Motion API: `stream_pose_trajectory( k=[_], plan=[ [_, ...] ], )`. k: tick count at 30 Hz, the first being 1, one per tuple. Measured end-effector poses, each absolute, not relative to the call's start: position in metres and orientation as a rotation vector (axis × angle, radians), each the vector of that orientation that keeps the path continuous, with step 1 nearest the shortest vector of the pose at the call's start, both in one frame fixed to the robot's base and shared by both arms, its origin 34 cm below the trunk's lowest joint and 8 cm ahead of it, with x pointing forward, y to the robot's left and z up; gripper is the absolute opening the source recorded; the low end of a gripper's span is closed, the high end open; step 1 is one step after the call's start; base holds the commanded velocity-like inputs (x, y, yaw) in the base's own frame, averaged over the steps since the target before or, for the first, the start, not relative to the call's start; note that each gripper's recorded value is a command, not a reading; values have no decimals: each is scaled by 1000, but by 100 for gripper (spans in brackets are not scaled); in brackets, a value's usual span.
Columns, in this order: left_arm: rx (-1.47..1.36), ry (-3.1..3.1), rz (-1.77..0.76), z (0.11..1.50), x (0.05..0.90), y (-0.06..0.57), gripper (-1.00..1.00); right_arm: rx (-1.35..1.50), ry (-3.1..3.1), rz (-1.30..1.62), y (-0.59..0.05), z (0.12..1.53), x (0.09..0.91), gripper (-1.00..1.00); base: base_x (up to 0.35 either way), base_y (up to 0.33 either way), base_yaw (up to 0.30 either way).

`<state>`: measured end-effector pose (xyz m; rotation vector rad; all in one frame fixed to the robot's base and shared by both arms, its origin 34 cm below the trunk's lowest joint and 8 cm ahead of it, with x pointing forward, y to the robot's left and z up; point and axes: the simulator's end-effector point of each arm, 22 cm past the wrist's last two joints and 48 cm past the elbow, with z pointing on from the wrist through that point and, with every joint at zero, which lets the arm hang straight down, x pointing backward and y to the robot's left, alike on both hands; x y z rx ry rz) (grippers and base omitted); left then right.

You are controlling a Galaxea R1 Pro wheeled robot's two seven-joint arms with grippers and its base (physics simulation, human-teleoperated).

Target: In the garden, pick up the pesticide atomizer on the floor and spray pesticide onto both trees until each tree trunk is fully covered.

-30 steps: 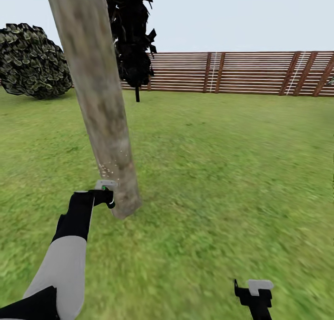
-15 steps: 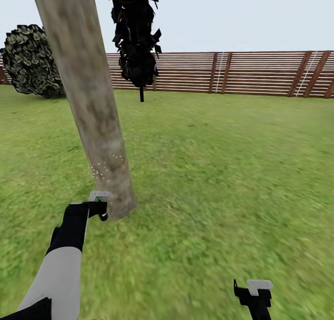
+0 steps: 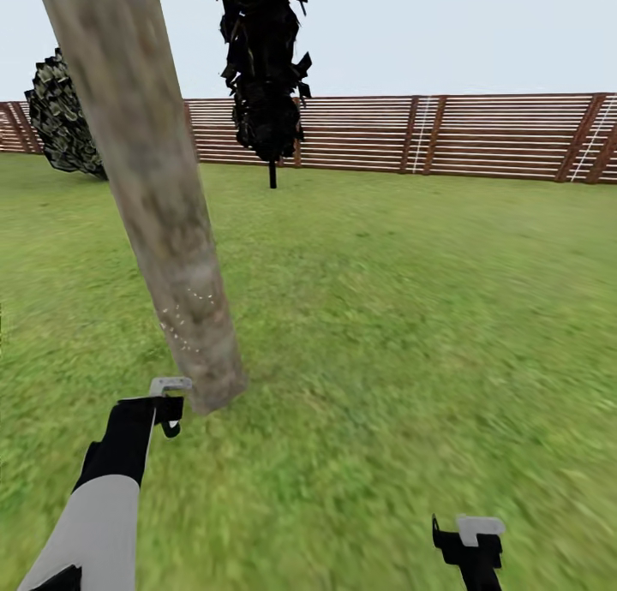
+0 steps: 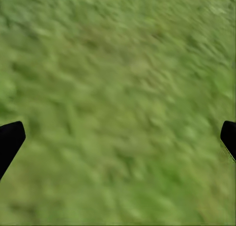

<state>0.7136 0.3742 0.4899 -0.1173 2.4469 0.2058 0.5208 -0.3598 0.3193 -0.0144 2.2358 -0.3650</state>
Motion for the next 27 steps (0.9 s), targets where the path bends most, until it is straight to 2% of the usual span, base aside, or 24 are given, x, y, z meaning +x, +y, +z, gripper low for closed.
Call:
stream_pose_trajectory(
  k=[4,12,18,27],
  plan=[
    [-120,2450,209,488,712,374,-100,-14,2237,-364,-360,319,520,100,209,-201,255],
    [-134,2490,252,468,696,377,-100,-16,2238,-364,-359,319,520,100,17,-269,237],
    [-73,2451,258,446,697,360,-100,-15,2238,-363,-359,319,520,100,23,-270,24],
    [-151,2415,252,449,702,360,-100,-16,2238,-364,-359,319,520,100,260,-176,0]
  ],
)
